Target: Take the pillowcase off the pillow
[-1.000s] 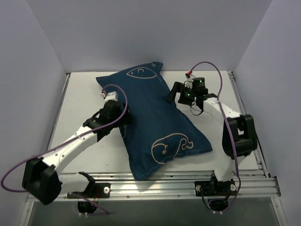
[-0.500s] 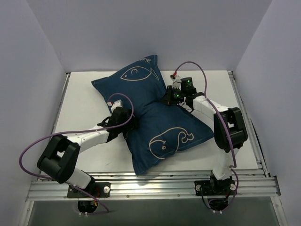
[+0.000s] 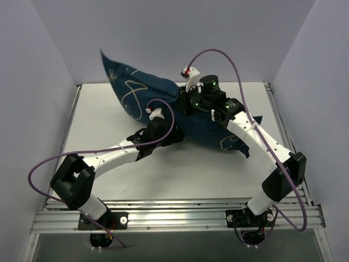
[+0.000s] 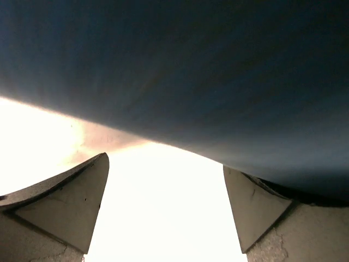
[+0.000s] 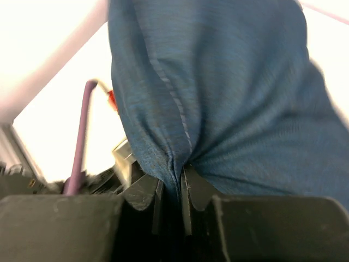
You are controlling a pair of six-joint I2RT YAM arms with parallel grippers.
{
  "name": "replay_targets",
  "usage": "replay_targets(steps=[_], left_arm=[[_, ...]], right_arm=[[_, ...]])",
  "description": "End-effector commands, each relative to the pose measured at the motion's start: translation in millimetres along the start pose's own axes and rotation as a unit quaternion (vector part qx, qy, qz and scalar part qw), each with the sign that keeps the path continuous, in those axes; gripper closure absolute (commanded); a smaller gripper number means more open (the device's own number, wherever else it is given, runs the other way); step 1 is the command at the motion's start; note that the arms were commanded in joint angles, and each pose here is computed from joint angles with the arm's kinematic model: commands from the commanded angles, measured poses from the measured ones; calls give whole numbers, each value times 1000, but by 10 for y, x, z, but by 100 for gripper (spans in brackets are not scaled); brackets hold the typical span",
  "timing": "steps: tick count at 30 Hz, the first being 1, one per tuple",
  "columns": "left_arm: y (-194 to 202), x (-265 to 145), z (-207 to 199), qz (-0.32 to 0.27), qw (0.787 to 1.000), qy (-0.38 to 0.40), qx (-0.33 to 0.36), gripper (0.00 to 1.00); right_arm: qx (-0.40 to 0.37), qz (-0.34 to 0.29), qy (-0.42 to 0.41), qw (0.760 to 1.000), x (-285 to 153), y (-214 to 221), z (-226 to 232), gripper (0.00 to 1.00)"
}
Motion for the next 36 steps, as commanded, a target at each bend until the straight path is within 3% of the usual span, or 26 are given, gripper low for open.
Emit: replay_targets(steps=[1,5,6,7,9,11,16,19,21,24,29,32,36], left_arm=[[-375,-222,-124,-67,996,25,-50,6],[16,-571,198,-44,996,-4,-83,6],[-26,-796,182,-60,994,11,-88,6],[203,-876,333,-39,996,-6,-79,6],[224,-1211,316,-50,996,14,-76,6],[412,-1437,440,-19,998,3,-58,6],[467,-2167,659,-19,997,22,-68,6],[392,-2476,800,-40,996,15,-75,6],[273,-2636,848,-58,996,6,-65,6],[39,-2684,865,-85,995,-27,-36,6],[-269,-2403,656,-93,993,-57,34,6],[-311,-1936,514,-71,992,-78,65,6],[-320,-1440,580,-51,993,-95,47,6]], right_arm=[[-1,45,-51,998,36,388,346,100],[4,81,-30,996,45,850,375,87],[2,83,-26,996,-24,893,415,78],[-3,90,-14,996,-41,996,455,73],[-8,91,-8,996,-194,1017,555,62],[-18,77,-5,997,-353,973,729,53],[-10,51,4,999,-715,897,948,34],[12,13,32,999,-922,854,864,24],[27,-16,93,995,-1051,854,638,18],[51,-29,181,982,-1167,951,290,13],[103,-38,239,965,-1318,1132,-74,13],[132,-60,266,953,-1451,1254,-335,13],[147,-49,289,945,-1481,1493,-571,13]])
Point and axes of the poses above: each gripper's point midway between its finger pads, its own x axis out along the fingers, its own z axis along the line the jaws close on, y = z × x, the point moved 2 cm from there along -x, back along the fingers, and after that the axes turned 11 degrees about x, right-handed, at the moved point
